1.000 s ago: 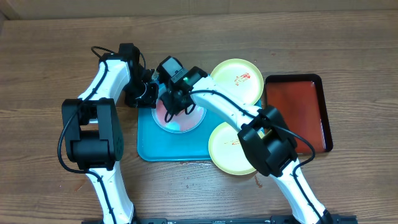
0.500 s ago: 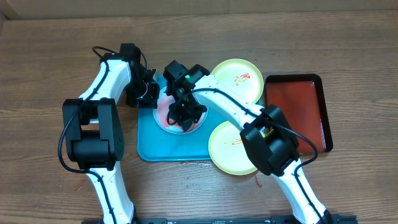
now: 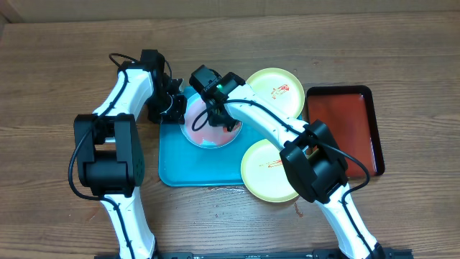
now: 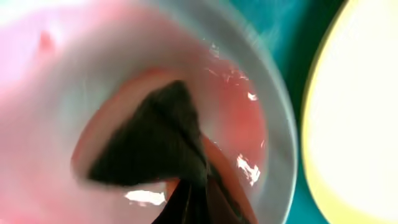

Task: Clean dirty plates on tray and stack at the side
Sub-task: 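Keep scrubbing the white plate's surface with the sponge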

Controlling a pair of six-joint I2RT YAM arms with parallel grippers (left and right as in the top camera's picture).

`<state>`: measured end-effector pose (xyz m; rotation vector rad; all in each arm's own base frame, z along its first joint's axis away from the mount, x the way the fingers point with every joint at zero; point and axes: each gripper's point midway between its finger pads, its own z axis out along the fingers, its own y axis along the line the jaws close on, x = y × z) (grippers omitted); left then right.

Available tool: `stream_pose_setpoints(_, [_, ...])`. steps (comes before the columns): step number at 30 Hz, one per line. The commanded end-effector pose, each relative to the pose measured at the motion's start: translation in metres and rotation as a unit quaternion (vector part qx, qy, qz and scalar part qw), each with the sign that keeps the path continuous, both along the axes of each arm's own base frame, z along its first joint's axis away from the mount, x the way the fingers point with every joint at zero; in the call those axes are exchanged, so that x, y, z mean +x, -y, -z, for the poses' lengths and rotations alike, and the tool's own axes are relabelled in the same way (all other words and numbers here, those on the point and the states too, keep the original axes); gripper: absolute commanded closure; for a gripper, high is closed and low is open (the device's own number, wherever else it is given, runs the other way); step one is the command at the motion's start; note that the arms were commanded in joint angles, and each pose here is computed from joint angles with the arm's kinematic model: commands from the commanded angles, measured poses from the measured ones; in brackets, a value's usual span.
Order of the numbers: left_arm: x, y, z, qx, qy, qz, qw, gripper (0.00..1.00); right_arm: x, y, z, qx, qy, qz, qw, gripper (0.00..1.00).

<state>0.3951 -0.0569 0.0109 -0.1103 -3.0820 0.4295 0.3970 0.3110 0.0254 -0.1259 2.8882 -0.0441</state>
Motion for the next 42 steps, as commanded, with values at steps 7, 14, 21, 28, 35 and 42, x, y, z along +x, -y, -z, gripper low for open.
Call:
stream_pose_setpoints(7, [0.006,-0.004,-0.012,0.007,0.016,-0.003,1.0,0.96,0.022,-0.048,0.001,0.134,0.012,0.004,0.991,0.96])
stream_pose_setpoints(14, [0.006,-0.004,-0.012,0.007,0.016,-0.003,1.0,0.96,0.009,-0.083,-0.002,0.209,-0.022,-0.085,0.974,0.96])
stream_pose_setpoints(21, [0.006,-0.004,-0.012,0.007,0.016,-0.003,1.0,0.96,-0.005,-0.092,0.0,0.233,-0.051,-0.132,0.962,0.96])
stream_pose_setpoints(28, [0.006,-0.004,-0.012,0.007,0.016,-0.003,1.0,0.96,-0.015,-0.065,0.008,0.188,-0.081,-0.153,0.967,0.96])
stream_pose_setpoints(35, [0.006,-0.004,-0.012,0.007,0.016,-0.003,1.0,0.96,0.004,0.008,-0.005,0.068,-0.072,-0.07,0.993,0.96])
stream_pose_setpoints(42, [0.003,-0.005,-0.012,0.009,0.011,-0.003,1.0,0.96,0.007,0.022,-0.018,0.038,-0.059,-0.062,0.996,0.96])
